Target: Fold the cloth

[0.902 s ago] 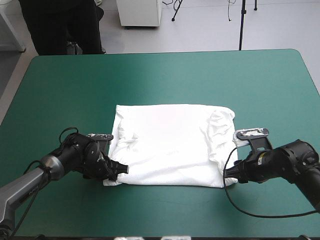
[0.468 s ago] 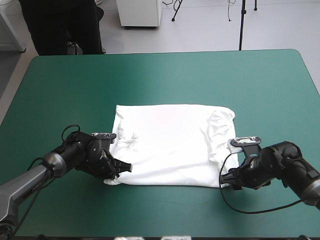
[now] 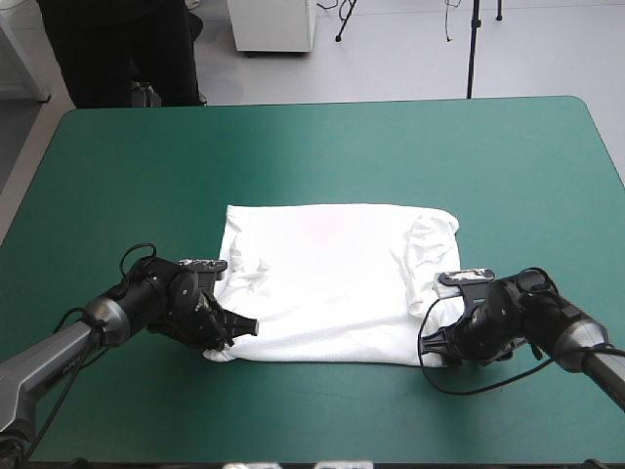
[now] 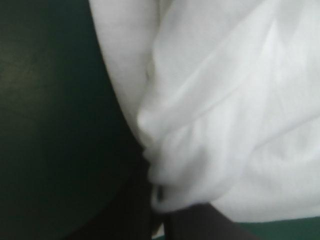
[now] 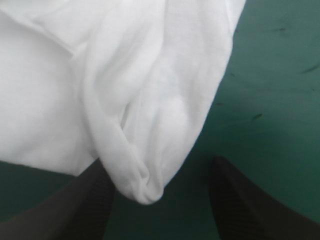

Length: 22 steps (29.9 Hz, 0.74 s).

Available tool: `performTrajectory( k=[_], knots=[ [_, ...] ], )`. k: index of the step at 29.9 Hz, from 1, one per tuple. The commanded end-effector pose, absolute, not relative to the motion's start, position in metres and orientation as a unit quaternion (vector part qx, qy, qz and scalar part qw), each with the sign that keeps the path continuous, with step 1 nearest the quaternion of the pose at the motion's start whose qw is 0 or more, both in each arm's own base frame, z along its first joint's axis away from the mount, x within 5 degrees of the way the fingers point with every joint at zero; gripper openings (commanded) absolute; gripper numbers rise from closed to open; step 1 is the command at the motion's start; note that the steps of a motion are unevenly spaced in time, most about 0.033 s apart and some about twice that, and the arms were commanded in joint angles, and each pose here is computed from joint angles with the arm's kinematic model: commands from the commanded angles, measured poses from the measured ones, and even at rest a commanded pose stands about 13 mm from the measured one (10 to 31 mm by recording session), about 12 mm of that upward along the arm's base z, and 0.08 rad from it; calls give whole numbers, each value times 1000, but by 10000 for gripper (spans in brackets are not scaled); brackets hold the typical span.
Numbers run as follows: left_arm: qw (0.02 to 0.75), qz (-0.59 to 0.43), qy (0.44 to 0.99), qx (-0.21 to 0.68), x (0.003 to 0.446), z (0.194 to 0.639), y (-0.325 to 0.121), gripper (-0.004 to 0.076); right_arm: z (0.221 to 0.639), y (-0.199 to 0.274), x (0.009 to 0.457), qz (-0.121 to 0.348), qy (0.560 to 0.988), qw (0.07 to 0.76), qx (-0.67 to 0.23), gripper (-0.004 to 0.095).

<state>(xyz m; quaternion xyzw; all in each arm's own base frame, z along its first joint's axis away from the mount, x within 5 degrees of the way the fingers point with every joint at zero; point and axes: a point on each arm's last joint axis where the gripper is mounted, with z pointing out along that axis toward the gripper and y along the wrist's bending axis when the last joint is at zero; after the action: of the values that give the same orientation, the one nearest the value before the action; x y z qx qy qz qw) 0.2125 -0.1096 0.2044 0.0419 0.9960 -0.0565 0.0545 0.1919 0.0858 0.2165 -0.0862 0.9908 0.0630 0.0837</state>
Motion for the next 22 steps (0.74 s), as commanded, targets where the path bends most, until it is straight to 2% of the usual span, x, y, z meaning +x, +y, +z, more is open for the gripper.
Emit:
performTrajectory(
  k=[1, 6, 14, 22],
  knots=[
    [63, -55, 995, 47, 215, 202, -111, -9, 216, 89, 200, 67, 990, 94, -85, 490],
    [64, -55, 995, 47, 215, 202, -111, -9, 209, 91, 202, 68, 991, 77, -84, 349],
    [68, -52, 995, 51, 218, 207, -111, -9, 210, 91, 201, 67, 991, 73, -91, -16],
    [94, -54, 992, 61, 219, 234, -110, -9, 242, 91, 206, 65, 988, 96, -101, -17]
  ],
)
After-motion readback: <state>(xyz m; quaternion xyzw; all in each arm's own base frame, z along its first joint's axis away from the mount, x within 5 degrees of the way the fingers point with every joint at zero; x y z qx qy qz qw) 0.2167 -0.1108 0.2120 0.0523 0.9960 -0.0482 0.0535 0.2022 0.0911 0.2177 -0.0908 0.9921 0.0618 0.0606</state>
